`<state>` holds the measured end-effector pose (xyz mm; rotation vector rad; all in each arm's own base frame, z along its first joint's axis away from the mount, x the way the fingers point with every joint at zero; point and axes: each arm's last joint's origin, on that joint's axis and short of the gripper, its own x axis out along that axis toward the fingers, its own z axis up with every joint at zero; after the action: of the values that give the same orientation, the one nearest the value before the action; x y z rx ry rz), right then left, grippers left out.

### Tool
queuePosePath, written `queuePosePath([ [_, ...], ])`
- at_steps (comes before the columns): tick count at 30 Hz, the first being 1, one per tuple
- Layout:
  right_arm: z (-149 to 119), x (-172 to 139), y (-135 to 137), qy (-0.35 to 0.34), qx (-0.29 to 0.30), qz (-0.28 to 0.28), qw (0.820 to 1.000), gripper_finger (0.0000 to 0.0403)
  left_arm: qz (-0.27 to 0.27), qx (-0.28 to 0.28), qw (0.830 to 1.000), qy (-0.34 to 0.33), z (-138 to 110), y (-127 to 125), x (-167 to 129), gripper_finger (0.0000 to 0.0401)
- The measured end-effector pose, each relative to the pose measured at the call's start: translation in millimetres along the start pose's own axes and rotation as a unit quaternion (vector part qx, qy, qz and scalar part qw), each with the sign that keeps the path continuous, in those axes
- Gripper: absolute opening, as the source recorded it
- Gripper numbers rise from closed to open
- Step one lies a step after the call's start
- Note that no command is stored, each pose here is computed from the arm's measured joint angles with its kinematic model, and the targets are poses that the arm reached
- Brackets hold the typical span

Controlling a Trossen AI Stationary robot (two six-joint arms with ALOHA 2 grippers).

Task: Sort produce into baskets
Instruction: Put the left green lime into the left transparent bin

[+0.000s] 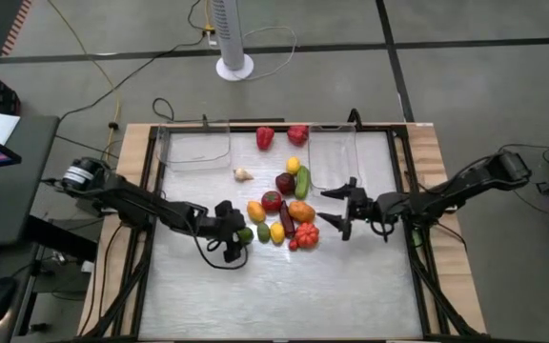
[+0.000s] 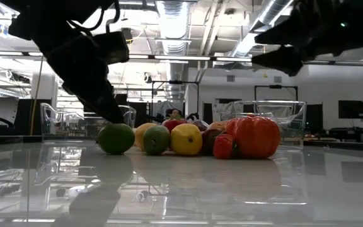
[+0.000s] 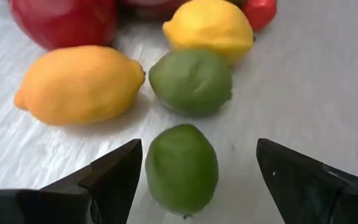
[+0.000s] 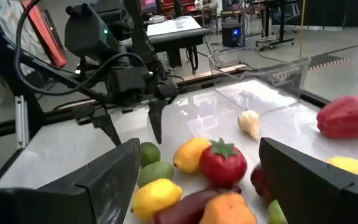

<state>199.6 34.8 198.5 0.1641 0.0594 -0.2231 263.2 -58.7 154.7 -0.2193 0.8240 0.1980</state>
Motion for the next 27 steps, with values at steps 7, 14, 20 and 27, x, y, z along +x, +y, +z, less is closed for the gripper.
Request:
queuePosePath([
  [7,12,35,13,0.010,-0.084,-0.011,0.996,0.0342,0.033,-0.005,0.999,0.035,-12,2,17,0.0295],
  [14,16,47,11,0.017,-0.112,0.019,0.993,0.0322,0.064,-0.011,0.998,0.026,-14,3,22,0.0213],
  [20,16,49,1,0.031,-0.114,0.023,0.993,0.0311,0.071,0.006,0.997,0.010,-7,6,12,0.0154],
  [27,11,54,-16,0.069,-0.120,0.018,0.990,0.0311,0.178,0.002,0.982,-0.062,18,40,-45,0.0158],
])
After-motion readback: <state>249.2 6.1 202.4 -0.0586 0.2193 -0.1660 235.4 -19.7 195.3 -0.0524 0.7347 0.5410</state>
